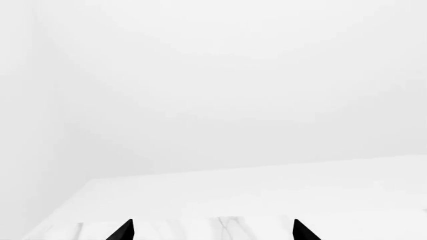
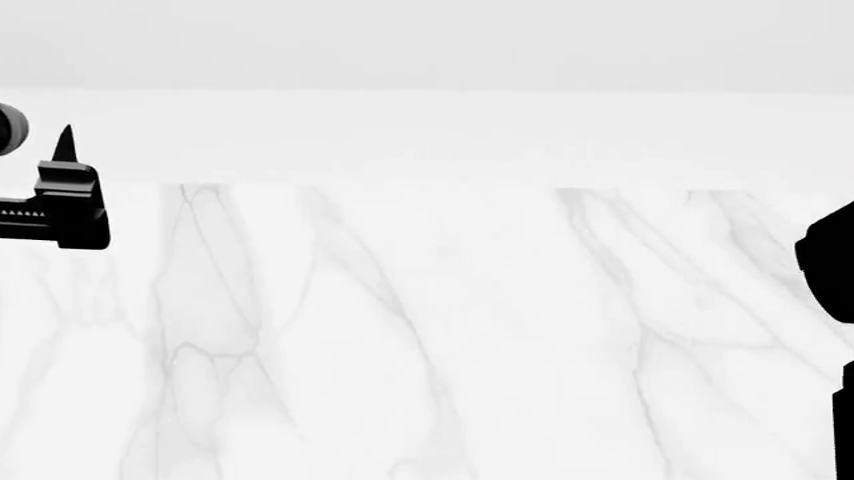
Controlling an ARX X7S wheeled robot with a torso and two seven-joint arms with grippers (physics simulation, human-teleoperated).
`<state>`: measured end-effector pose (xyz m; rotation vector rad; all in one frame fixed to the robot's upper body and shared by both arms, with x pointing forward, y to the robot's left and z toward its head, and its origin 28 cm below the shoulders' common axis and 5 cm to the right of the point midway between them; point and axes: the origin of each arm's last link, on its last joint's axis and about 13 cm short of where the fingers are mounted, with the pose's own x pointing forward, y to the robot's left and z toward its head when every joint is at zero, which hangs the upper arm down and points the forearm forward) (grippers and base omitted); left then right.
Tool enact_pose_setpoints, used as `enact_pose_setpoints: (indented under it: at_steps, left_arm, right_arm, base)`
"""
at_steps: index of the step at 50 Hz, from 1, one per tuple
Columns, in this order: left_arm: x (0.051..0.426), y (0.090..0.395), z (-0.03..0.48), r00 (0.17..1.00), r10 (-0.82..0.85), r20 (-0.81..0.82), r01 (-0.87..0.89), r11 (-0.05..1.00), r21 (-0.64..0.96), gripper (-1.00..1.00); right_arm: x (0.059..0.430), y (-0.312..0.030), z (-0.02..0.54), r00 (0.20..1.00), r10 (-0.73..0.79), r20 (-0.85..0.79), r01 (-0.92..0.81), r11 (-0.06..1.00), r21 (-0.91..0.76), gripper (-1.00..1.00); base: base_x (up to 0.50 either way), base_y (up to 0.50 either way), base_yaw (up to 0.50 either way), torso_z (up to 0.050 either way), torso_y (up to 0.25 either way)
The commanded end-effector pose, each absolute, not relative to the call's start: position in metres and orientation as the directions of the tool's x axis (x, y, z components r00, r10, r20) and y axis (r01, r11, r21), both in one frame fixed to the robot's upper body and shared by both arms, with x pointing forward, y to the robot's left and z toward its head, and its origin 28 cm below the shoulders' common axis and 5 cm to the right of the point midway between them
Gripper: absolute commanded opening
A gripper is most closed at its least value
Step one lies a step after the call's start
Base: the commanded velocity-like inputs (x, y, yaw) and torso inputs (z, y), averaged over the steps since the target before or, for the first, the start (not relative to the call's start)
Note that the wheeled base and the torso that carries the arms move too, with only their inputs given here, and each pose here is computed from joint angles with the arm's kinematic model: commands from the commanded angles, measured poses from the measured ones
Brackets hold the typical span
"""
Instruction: Pick up the book on the left and place it on top of the shelf.
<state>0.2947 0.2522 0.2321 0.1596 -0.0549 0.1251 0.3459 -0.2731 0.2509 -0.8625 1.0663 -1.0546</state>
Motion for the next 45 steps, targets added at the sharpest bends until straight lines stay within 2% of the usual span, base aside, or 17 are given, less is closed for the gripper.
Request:
enact_pose_setpoints:
  at_steps: [1,19,27,28,45]
  left_arm:
    - [0.294,0.254,0.232,0.99,0.125,0.065,-0.134,0.979,0.155,1.0]
    - [0.294,0.255,0.232,0.989,0.132,0.066,-0.141,0.978,0.153,1.0]
    - [0.294,0.256,0.232,0.989,0.132,0.066,-0.141,0.978,0.154,1.0]
    - [0.295,0.256,0.232,0.989,0.132,0.065,-0.141,0.978,0.153,1.0]
    - [0.296,0.256,0.23,0.99,0.131,0.06,-0.139,0.978,0.155,1.0]
  right_arm:
    - [0.341,-0.283,0.253,0.08,-0.99,-0.113,0.24,0.129,-0.962,-1.0]
    - [0.338,-0.287,0.24,0.063,-0.983,-0.172,0.248,0.182,-0.951,-1.0]
    - [0.341,-0.286,0.24,0.092,-0.98,-0.178,0.277,0.197,-0.941,-1.0]
    - [0.342,-0.285,0.241,0.097,-0.98,-0.172,0.278,0.192,-0.941,1.0]
    - [0.348,-0.281,0.245,0.159,-0.973,-0.166,0.293,0.207,-0.933,1.0]
  base:
    - [0.0,0.0,0.0,0.0,0.0]
    - [0.0,0.0,0.0,0.0,0.001]
    - [0.0,0.0,0.0,0.0,0.0]
    - [0.0,0.0,0.0,0.0,0.0]
    - [0.0,0.0,0.0,0.0,0.0]
